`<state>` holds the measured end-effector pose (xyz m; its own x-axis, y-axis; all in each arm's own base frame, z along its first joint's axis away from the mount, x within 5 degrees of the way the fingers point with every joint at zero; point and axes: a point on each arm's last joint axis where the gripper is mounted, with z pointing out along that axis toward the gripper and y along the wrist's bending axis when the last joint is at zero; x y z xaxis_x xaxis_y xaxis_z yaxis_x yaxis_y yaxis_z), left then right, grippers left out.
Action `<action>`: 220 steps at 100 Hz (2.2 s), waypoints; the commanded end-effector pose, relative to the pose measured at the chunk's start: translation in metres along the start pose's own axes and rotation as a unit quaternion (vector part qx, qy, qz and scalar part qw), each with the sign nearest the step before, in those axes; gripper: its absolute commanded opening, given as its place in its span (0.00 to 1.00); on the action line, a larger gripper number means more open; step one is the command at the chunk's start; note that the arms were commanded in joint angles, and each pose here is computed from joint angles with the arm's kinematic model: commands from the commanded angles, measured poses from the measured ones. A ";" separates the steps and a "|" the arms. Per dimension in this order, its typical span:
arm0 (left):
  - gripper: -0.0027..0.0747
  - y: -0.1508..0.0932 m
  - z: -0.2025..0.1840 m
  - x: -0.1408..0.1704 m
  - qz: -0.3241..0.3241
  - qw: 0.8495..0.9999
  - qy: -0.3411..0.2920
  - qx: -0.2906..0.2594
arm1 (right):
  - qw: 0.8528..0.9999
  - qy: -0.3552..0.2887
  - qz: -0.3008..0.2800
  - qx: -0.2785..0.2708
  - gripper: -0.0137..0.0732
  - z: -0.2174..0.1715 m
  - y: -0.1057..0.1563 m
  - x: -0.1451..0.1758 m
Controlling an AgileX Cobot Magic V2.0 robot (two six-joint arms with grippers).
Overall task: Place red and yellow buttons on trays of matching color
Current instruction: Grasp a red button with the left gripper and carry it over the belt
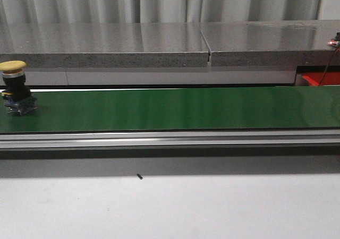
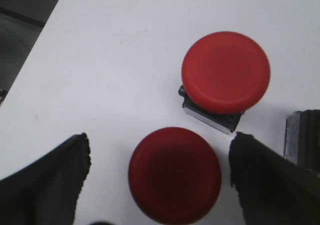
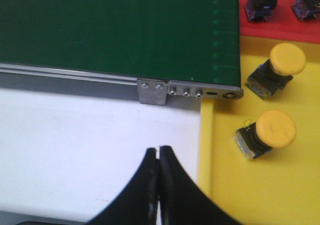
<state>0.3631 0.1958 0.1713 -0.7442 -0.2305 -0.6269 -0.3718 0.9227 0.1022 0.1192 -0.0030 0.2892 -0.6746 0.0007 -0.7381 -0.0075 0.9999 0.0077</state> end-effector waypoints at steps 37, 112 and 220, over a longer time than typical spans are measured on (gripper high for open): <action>0.23 0.004 -0.028 -0.019 -0.001 0.998 -0.058 -0.010 | 0.999 -0.038 -0.003 0.003 0.08 -0.005 -0.001 -0.011; 0.23 -0.043 -0.186 -0.016 0.023 0.989 -0.136 0.043 | 0.999 -0.038 -0.003 0.003 0.08 -0.005 -0.001 -0.011; 0.69 -0.108 -0.147 0.009 0.112 0.983 -0.099 0.105 | 0.999 -0.038 -0.003 0.003 0.08 -0.005 -0.001 -0.011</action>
<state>0.3122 0.0528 0.2467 -0.7460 0.0346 -0.6651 -0.0590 0.9913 0.1178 0.1192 -0.0030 0.2892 -0.6746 0.0007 -0.7381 -0.0075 0.9999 0.0077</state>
